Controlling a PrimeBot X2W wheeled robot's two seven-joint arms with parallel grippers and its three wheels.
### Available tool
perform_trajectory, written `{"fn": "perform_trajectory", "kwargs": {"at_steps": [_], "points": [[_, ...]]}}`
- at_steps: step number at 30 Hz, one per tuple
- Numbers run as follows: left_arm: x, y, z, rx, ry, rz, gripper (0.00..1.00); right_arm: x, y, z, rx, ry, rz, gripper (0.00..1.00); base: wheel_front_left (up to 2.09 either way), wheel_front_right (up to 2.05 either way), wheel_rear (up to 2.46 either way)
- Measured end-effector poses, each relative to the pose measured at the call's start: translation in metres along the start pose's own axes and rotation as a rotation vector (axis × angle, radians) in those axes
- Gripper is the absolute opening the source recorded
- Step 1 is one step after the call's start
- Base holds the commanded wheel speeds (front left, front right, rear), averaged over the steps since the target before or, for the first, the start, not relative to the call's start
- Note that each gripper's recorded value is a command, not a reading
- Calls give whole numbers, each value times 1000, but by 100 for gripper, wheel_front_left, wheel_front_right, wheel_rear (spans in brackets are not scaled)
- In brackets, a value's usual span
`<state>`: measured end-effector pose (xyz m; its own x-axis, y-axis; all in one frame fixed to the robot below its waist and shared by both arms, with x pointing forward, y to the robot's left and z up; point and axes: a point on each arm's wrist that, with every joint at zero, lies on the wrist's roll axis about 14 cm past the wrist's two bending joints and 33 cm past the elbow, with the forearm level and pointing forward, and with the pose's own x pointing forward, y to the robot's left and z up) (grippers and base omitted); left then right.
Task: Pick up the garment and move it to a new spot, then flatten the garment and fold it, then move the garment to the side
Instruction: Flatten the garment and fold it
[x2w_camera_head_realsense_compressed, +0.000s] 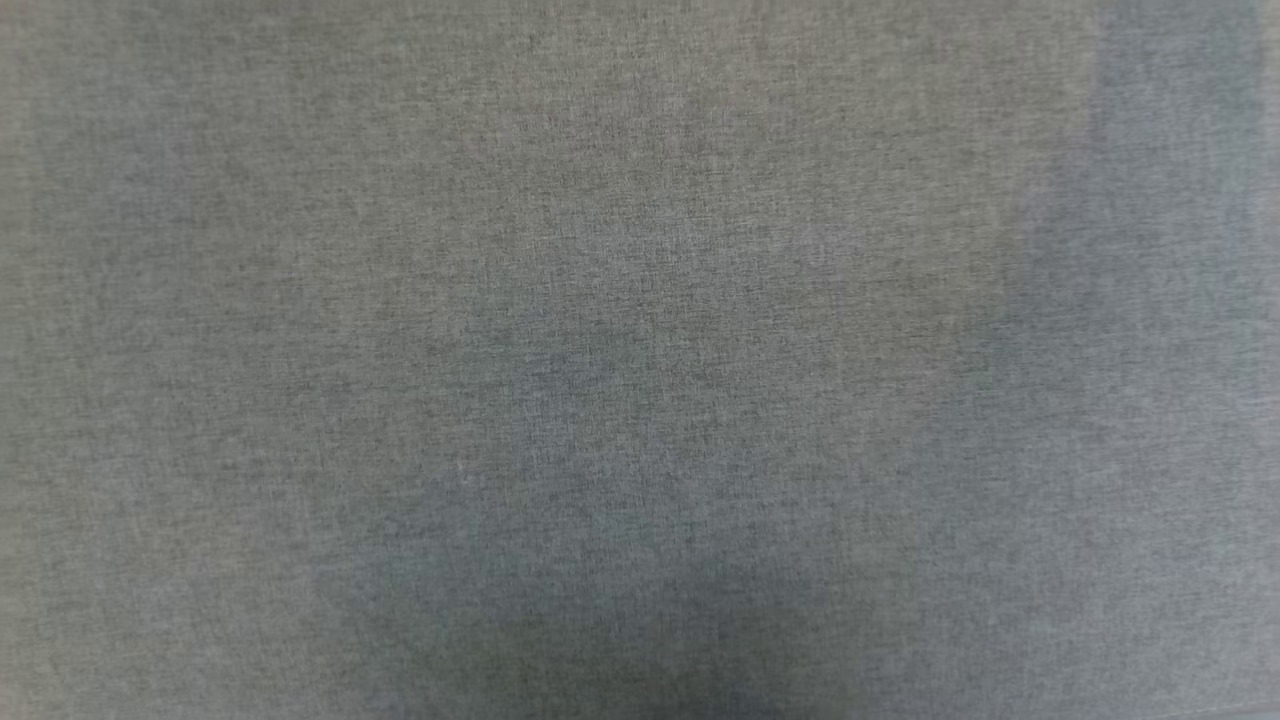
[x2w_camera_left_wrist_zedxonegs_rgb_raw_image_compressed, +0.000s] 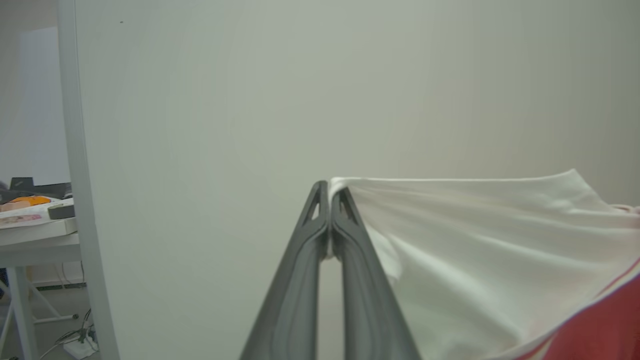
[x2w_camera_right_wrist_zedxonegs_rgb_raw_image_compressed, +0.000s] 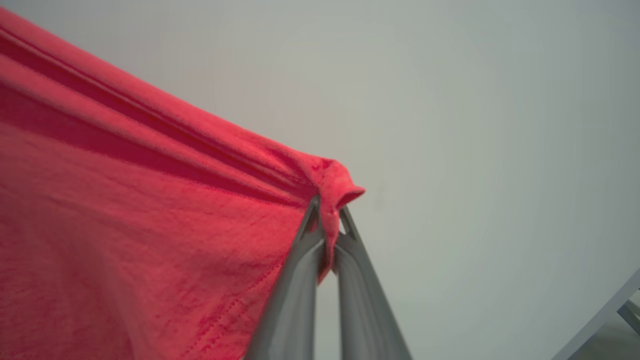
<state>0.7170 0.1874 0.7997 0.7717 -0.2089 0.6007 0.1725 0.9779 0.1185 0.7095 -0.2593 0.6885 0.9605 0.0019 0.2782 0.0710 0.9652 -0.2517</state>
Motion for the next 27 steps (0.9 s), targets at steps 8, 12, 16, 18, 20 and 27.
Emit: {"fn": "perform_trajectory", "kwargs": {"at_steps": [8, 12, 16, 18, 20, 27], "points": [[-12, -1, -75, 5, 94, -11, 0, 11, 35, -65, 75, 59, 18, 0, 0, 0, 0], [-36, -1, -112, 3, 171, -19, 0, 6, 51, -91, 89, 84, 43, 0, 0, 0, 0], [-81, -15, -161, -68, 304, -25, 0, -13, 78, -121, 139, 127, 88, 0, 0, 0, 0], [-107, -26, -179, -88, 373, -45, 0, -24, 90, -130, 154, 146, 113, 0, 0, 0, 0], [-130, -32, -190, -113, 422, -47, 0, -36, 96, -137, 172, 163, 127, 0, 0, 0, 0], [-208, -57, -190, -210, 530, -62, 0, -93, 123, -158, 186, 263, 228, 0, 0, 0, 0]]}}
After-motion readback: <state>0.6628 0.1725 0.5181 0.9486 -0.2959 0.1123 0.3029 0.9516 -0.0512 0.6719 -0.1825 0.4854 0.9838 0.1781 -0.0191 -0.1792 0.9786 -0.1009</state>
